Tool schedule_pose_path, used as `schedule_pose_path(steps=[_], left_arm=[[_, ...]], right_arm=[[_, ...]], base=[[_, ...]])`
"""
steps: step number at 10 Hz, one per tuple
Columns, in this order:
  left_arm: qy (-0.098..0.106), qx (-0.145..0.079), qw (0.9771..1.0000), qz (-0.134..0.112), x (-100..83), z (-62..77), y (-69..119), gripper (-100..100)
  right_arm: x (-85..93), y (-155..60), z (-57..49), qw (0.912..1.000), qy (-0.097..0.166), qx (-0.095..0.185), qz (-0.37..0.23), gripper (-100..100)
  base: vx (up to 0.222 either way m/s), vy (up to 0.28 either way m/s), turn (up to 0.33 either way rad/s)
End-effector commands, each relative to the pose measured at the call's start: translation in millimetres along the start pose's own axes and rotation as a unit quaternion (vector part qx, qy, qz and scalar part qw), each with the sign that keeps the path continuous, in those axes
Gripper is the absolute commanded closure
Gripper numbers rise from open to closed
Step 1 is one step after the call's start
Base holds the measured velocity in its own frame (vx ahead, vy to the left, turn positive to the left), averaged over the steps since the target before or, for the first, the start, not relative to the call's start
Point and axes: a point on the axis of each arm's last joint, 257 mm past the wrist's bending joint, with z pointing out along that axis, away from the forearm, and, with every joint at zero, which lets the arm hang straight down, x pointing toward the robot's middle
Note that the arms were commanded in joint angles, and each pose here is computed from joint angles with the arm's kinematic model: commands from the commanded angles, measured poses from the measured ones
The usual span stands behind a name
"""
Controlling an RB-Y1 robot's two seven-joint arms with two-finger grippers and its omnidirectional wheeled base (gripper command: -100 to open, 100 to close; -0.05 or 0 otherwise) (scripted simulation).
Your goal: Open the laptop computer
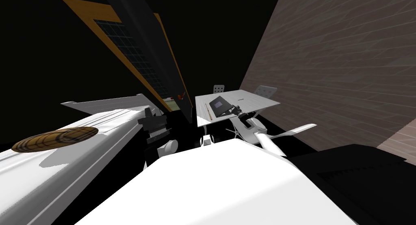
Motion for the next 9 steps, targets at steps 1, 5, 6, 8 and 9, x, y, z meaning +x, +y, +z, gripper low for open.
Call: schedule_pose_path(steps=[1, 5, 6, 8, 9], left_arm=[[0.0, 0.0, 1.0, 0.0, 0.0, 0.0, 0.0, 0], [0.0, 0.0, 1.0, 0.0, 0.1, 0.0, 0.0, 0], [0.0, 0.0, 1.0, 0.0, 0.1, 0.0, 0.0, 0], [0.0, 0.0, 1.0, 0.0, 0.1, 0.0, 0.0, 0], [0.0, 0.0, 1.0, 0.0, 0.1, 0.0, 0.0, 0]], right_arm=[[4.9, -2, 2.0, 0.9998, 0.002, 0.001, 0.021, -100], [15.4, -30, 3.8, 0.9998, 0.005, 0.002, 0.02, -100], [17.7, -37, 4.3, 0.9998, 0.006, 0.002, 0.02, -100], [21.6, -52, 5.5, 0.9998, 0.007, 0.003, 0.02, -100], [23.3, -59, 6.1, 0.9998, 0.007, 0.004, 0.02, -100]], base=[[-0.008, -0.022, 0.027], [-0.021, 0.066, 0.017], [-0.017, 0.044, 0.016], [-0.016, 0.036, 0.018], [-0.011, 0.037, 0.009]])
